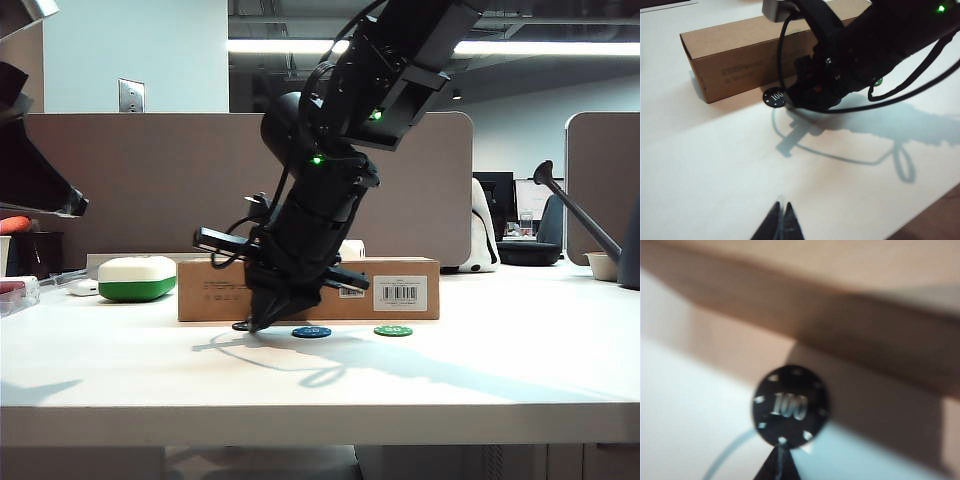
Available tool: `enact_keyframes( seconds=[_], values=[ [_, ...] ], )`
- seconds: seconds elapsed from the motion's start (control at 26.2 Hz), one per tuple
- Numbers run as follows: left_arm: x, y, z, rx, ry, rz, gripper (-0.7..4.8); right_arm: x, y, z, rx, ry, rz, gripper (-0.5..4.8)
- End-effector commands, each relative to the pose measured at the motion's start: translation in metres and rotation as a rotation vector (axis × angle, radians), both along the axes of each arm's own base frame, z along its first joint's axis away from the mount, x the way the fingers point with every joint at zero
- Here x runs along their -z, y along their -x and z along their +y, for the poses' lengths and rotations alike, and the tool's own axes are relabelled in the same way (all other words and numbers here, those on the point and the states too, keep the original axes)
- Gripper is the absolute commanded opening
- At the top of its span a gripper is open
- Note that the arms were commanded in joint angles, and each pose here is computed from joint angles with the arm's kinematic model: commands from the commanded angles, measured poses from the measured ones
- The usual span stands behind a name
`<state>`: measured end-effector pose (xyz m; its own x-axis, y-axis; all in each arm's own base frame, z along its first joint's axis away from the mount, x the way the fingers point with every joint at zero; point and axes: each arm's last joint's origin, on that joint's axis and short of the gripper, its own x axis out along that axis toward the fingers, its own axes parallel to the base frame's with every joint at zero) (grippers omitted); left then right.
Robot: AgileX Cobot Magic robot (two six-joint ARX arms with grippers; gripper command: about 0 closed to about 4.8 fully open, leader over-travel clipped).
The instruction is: Push the chip with the highest value in the row forward next to the rectangular box.
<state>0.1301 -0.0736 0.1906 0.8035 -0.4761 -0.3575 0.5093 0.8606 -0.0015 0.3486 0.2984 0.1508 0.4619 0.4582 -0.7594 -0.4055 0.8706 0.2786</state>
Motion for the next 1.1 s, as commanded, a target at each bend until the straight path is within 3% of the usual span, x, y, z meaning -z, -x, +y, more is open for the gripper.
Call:
enact_keyframes(
  seconds=[0.04, 0.57, 1.1],
  values=[
    [-0.003, -0.001, 0.000, 0.000, 0.009, -0.017, -0.05, 0.022, 0.002, -0.010, 0.038, 0.103, 0.069, -0.09],
    [-0.003, -0.001, 0.000, 0.000, 0.009, -0.017, -0.05, 0.019, 0.008, 0.003, -0.028, -0.010, 0.103, -0.09],
    [-0.003, -0.001, 0.000, 0.000, 0.009, -0.017, -0.05, 0.017, 0.004, 0.002, 0.026, 0.022, 0.027, -0.09]
  ],
)
